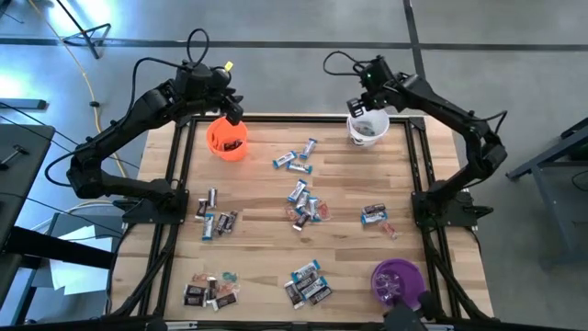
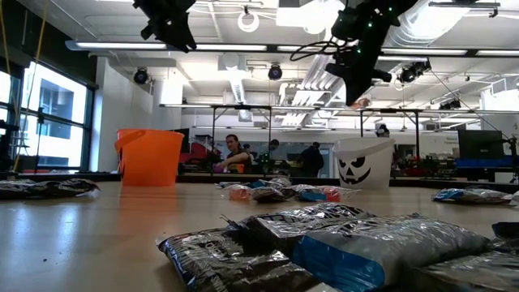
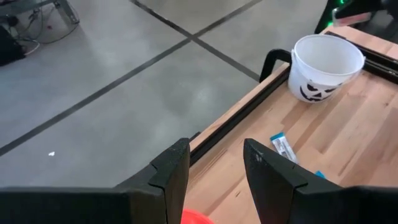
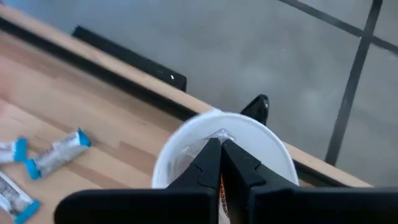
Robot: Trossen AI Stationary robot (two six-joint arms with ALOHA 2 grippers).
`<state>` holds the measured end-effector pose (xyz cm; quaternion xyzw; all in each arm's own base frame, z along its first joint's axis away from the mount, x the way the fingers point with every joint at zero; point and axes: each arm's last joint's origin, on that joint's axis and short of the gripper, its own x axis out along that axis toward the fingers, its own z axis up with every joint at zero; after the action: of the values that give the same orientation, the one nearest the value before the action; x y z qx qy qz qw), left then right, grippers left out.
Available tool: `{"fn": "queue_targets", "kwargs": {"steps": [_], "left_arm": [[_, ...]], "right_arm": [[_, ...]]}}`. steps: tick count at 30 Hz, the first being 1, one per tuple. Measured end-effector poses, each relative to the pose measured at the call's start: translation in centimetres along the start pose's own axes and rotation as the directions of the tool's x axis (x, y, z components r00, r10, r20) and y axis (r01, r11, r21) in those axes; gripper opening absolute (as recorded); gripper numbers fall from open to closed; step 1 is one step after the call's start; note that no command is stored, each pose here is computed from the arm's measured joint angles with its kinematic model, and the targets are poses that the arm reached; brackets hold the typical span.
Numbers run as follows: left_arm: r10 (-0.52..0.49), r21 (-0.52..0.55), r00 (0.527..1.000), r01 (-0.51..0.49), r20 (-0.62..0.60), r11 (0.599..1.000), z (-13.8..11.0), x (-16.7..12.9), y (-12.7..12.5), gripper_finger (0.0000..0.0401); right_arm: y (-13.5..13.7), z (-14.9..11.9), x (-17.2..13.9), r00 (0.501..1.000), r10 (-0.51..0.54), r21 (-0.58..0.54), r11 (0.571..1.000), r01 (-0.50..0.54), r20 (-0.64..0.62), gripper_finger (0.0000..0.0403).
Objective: Sort candy
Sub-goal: Put the orange gummy into the white bucket
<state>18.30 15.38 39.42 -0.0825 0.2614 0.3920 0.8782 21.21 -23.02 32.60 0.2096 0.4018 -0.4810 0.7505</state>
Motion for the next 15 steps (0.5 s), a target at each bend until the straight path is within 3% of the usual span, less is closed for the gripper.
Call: {"fn": "queue_targets", "kwargs": {"steps": [6,15], "left_arm": [[0.022,-0.024,1.000,-0.022,0.000,0.999,0.0,0.0,0.1,0.0140],[0.023,-0.027,1.000,-0.023,-0.001,0.999,0.0,0.0,0.1,0.0140]], "right_arm": [[-0.7,-0.8,0.1,0.993,0.042,-0.049,0.998,-0.047,-0.106,0.0016],[-0.9,-1.6,0.0,0.980,0.048,-0.092,0.994,-0.066,-0.194,0.0094]]}}
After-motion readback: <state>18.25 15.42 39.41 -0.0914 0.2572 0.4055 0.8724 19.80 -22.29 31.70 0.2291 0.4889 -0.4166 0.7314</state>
